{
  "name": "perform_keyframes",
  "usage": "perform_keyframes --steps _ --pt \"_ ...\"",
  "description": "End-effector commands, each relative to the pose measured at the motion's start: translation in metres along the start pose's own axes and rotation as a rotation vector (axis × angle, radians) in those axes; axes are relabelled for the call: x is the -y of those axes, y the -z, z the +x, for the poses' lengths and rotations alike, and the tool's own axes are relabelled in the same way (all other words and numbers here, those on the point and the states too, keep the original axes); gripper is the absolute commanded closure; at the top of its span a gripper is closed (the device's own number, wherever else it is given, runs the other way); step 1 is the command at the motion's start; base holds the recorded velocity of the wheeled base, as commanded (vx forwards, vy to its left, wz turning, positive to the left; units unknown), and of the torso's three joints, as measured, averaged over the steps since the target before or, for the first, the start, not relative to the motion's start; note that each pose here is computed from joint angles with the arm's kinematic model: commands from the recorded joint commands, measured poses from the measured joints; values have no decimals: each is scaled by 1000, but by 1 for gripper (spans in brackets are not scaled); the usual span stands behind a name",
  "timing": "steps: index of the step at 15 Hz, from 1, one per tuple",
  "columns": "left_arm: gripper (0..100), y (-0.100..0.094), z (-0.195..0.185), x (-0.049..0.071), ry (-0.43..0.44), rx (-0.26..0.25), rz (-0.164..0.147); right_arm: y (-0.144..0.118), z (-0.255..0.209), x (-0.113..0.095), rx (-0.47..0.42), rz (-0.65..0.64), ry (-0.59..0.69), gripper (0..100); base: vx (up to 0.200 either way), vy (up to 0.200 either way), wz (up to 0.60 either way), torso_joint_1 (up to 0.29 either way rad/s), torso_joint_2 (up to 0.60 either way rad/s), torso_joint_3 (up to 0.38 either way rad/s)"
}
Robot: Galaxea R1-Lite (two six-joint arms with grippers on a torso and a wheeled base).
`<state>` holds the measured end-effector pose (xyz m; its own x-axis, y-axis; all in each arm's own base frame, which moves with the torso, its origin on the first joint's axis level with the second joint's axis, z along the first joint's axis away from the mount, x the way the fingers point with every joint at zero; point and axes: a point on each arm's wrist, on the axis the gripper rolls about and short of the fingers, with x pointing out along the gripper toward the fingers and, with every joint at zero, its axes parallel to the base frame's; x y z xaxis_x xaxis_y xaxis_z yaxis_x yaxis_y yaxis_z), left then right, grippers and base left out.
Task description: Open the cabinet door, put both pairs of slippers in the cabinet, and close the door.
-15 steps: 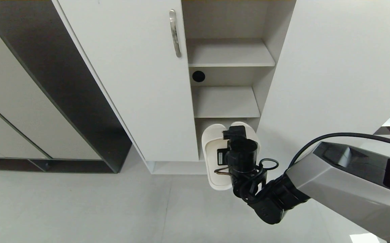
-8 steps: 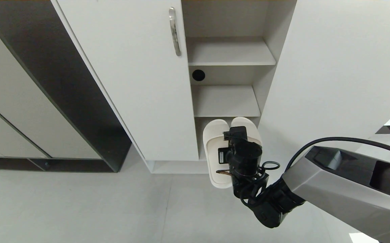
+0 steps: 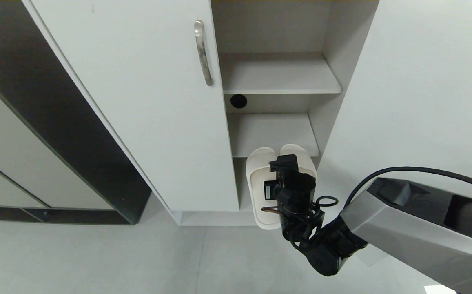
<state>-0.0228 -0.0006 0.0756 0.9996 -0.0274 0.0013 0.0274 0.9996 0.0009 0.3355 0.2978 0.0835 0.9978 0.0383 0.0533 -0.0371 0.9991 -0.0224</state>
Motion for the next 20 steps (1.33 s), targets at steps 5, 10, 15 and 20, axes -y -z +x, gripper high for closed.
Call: perform_keyframes --steps 5,10,15,20 --pt "100 0 0 0 0 0 1 3 0 -1 -5 -4 -2 100 200 0 0 1 2 2" --pt "100 0 0 0 0 0 2 10 2 -3 -9 -8 -4 100 120 0 0 1 0 1" --pt "100 0 0 0 0 0 7 16 40 7 4 2 61 100 0 0 0 0 0 0" --pt "100 0 0 0 2 0 7 4 87 6 33 22 114 100 0 0 0 0 0 0"
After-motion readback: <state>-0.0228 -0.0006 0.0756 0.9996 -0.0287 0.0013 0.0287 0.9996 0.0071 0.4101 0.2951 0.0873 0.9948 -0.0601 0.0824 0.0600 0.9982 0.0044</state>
